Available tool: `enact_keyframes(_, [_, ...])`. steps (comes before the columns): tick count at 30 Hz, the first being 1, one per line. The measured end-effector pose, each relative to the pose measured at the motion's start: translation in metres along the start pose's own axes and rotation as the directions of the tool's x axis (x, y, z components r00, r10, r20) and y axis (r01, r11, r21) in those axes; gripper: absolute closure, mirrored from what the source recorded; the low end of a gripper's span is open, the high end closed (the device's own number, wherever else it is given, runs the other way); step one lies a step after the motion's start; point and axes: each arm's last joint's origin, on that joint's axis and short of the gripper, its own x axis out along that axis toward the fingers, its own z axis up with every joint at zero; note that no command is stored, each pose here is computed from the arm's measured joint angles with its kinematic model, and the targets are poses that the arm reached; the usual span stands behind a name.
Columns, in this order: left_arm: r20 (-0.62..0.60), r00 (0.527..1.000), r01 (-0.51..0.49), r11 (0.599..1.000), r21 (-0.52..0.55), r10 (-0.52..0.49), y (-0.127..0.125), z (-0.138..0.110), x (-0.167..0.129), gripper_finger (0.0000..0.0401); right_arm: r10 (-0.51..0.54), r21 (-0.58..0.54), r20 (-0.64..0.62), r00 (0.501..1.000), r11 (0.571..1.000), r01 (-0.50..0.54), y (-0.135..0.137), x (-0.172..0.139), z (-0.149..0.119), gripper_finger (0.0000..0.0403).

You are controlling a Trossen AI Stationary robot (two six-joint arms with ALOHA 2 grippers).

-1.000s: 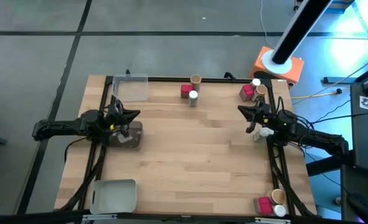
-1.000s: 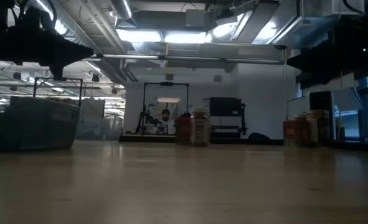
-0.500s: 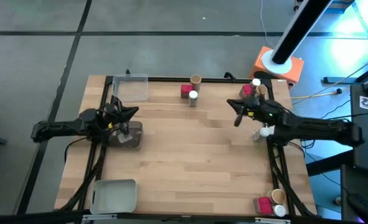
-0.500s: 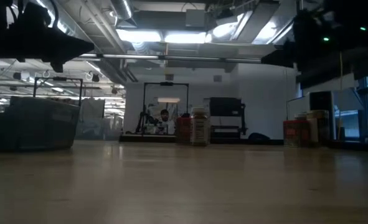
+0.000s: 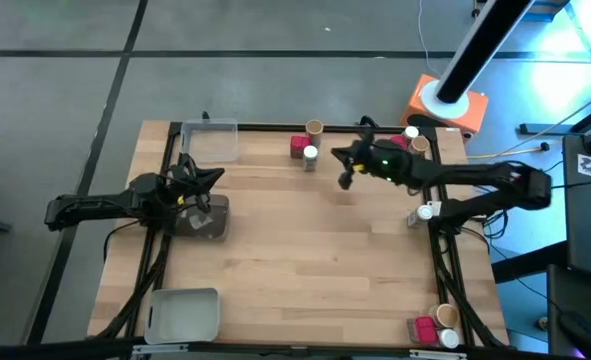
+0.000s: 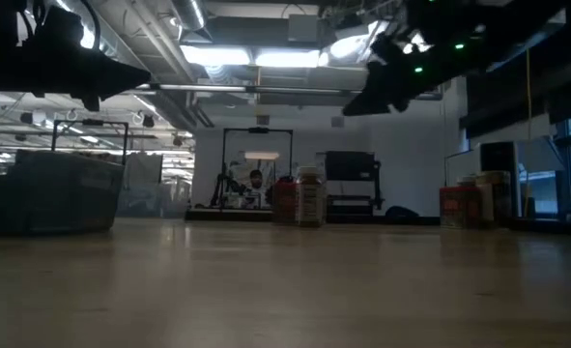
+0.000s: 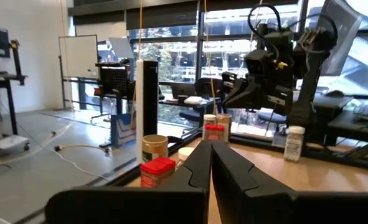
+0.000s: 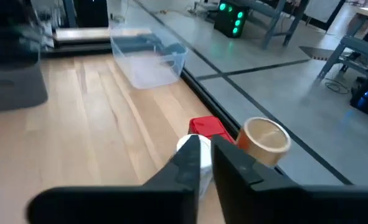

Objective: Sort spices by type
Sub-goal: Put the top left white spice bottle into the transparent bin

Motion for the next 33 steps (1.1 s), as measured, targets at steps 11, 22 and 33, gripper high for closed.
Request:
enact_keyframes(11, [0.001, 1.0, 0.001, 1.0, -0.004, -0.001, 0.0, 0.0, 0.0, 0.0397, 0.016, -0.054, -0.244, 0.97, 0.998, -0.03, 0.002, 0.066, 0.014, 0.0141])
enact_keyframes(22, [-0.015, 1.0, 0.005, 1.0, 0.001, -0.005, 0.0, -0.001, 0.001, 0.0397, 0.004, -0.065, -0.238, 0.971, 0.998, -0.02, -0.012, 0.078, 0.014, 0.0076])
enact_keyframes(33, [-0.016, 1.0, 0.005, 1.0, -0.001, -0.005, -0.001, -0.001, 0.001, 0.0397, 0.097, 0.013, -0.289, 0.952, 0.995, -0.098, -0.021, 0.098, -0.012, 0.0084])
